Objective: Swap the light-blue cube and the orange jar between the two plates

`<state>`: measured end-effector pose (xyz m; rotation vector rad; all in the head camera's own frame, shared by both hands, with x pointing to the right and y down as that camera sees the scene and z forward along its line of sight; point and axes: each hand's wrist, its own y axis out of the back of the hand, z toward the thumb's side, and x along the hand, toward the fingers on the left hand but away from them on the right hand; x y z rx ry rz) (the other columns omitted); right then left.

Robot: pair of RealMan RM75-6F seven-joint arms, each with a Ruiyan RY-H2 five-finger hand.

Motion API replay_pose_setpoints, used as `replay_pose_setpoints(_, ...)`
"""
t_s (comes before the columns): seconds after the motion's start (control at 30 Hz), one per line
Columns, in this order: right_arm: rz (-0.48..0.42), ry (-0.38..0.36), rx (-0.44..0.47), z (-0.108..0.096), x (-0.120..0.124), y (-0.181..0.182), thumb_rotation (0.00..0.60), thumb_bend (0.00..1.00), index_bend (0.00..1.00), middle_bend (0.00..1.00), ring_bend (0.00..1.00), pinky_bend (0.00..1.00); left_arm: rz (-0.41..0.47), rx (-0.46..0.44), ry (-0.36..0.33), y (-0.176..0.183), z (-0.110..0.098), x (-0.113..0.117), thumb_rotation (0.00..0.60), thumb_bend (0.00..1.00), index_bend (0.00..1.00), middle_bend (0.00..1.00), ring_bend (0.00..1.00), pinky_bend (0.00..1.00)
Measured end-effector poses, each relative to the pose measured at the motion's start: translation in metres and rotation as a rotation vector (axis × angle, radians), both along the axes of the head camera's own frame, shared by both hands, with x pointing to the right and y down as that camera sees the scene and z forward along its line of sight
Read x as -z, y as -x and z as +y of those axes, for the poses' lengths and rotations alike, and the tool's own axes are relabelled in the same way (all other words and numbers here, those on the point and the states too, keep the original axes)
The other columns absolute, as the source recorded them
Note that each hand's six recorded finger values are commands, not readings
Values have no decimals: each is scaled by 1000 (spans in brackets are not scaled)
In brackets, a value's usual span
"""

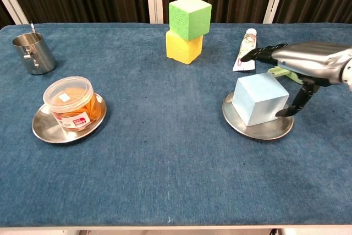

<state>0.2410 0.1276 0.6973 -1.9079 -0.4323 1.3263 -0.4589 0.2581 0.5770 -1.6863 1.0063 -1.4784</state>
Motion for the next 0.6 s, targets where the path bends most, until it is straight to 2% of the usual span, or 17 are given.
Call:
replay_pose_setpoints(0.03,-1,9,-1,0,-2,2,600,343,221,165,100,53,2,1,1,0,0,0,600,82,81,30,0,44)
replay_pose_setpoints(0.1,-9,21,-4,0,-5,3,600,363,366,268,218,161,4,4,1,1,0,0,600,83,81,30,0,44)
replay_pose_setpoints(0.13,-13,22,-6,0,-6,4,600,379,462,346,304,265,5,4,-1,1,-1,1,600,83,81,30,0,44)
replay_pose_setpoints(0.23,-30,11,-11,-1,-5,6,600,430,664,527,513,551,9,5,-3,1,-1,2,600,82,80,30,0,44)
replay_pose_setpoints(0.27,-36,4,-14,-2,-4,6,600,451,698,558,552,601,9,5,-4,1,0,2,600,82,80,30,0,44)
replay_pose_setpoints(0.43,-89,-66,-33,-9,5,16,600,487,735,591,591,647,16,5,-7,1,0,4,600,82,80,30,0,44)
replay_pose_setpoints(0.6,-165,-120,-25,-23,16,52,600,489,725,592,592,647,19,2,-9,0,0,5,600,82,81,30,0,44)
